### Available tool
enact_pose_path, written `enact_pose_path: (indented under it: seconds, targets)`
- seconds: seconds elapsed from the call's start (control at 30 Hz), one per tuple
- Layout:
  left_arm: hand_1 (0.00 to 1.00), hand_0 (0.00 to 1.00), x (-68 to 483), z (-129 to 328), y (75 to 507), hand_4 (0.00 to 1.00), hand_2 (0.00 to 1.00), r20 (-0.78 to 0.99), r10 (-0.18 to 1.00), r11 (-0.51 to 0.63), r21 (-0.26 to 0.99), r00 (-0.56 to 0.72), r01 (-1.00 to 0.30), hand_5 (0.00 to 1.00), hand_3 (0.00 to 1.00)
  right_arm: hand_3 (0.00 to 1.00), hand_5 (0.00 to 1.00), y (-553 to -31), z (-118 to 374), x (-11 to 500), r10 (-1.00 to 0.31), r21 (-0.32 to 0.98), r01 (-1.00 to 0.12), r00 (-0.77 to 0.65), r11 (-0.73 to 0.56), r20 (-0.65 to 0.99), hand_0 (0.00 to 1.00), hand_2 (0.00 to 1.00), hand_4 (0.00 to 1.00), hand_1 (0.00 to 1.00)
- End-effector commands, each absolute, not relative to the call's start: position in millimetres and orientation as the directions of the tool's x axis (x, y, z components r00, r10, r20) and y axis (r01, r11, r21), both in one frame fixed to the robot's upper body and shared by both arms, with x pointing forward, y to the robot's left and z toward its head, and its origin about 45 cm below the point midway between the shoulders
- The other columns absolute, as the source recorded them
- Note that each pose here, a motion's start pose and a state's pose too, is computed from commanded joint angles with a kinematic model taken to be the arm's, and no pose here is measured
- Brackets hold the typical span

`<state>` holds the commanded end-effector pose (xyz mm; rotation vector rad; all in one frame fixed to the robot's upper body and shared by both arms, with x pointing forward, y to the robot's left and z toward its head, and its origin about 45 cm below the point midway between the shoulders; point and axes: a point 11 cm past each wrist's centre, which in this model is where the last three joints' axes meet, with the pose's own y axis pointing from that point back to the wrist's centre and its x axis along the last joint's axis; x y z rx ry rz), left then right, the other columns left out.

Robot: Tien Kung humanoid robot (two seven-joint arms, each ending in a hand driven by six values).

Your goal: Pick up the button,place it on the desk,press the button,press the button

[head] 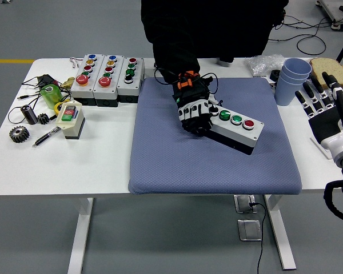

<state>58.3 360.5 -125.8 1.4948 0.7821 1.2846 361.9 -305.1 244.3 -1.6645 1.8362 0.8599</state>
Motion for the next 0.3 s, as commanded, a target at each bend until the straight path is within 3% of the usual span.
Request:
enact_pose_path:
  seconds: [0.3]
  targets:
    - [0.661, 0.627, 59.5, -125.5, 360.9, 0.340, 0.681, 0.336, 0.913, -0.315, 0.941, 0.231, -0.123, 0.643, 0.605, 0.642, 0.301, -304.4, 239.8, 359.8, -0.651, 0.126, -0.991, -0.127, 0.049, -0.748, 0.700, 0.676, 0.668, 0.642]
